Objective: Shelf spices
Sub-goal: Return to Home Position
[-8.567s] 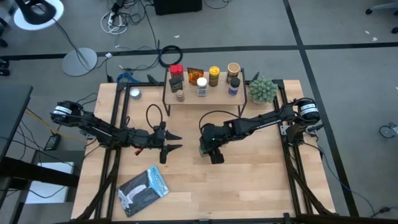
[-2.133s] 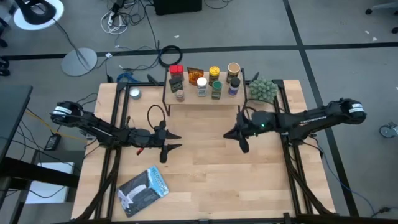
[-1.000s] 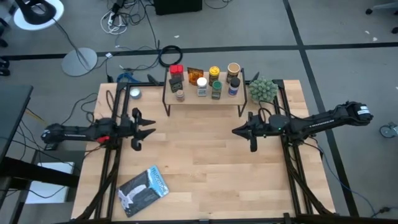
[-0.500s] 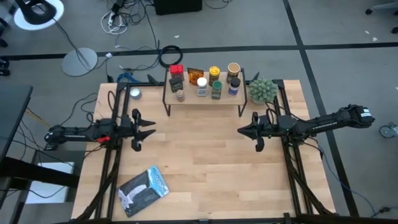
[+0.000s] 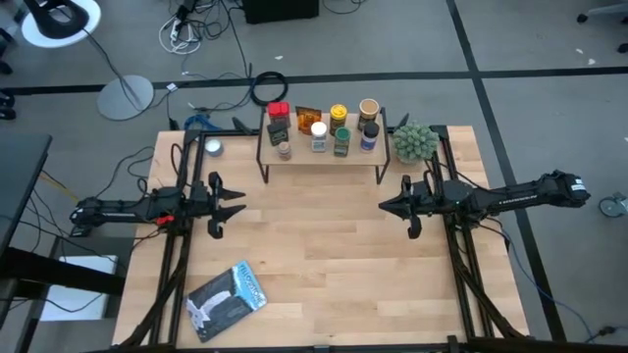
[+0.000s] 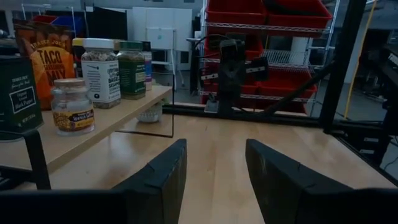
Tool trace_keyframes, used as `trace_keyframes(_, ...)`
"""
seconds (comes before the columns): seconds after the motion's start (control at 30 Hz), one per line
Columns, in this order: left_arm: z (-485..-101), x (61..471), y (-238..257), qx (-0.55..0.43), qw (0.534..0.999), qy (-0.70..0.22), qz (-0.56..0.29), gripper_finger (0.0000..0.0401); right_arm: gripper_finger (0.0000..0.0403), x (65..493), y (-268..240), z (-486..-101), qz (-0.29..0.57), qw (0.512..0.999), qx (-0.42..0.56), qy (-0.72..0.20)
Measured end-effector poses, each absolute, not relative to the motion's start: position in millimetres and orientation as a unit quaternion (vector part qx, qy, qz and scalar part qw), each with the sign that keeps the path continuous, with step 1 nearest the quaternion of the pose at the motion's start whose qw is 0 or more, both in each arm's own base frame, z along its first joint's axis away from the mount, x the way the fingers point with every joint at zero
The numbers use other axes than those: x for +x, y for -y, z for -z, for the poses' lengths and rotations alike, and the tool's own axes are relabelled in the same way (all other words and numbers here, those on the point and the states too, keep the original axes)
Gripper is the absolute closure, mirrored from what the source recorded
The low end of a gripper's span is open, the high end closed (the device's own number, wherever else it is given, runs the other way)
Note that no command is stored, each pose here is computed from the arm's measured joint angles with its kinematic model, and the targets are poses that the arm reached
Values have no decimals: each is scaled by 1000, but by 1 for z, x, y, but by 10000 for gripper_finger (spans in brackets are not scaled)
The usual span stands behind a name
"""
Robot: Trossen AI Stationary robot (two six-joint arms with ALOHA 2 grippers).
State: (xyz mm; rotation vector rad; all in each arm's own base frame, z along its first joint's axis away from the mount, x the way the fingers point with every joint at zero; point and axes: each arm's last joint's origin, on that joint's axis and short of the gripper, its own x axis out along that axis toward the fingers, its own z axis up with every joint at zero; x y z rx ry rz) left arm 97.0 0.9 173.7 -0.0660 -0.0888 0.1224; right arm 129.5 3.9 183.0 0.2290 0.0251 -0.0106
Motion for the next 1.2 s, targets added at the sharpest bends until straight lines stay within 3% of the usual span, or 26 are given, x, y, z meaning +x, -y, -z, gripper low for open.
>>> trace_keyframes(0.13,-174,97,-1,-33,997,44,-61,232,390,121,-6,-179,2,992,124,-40)
trace_keyframes(0.6,-173,97,-1,-36,997,44,-61,232,391,98,-10,-170,30,995,96,21)
trace_keyframes(1.2,-173,97,-1,-31,996,43,-65,232,385,99,-4,-168,84,995,58,11)
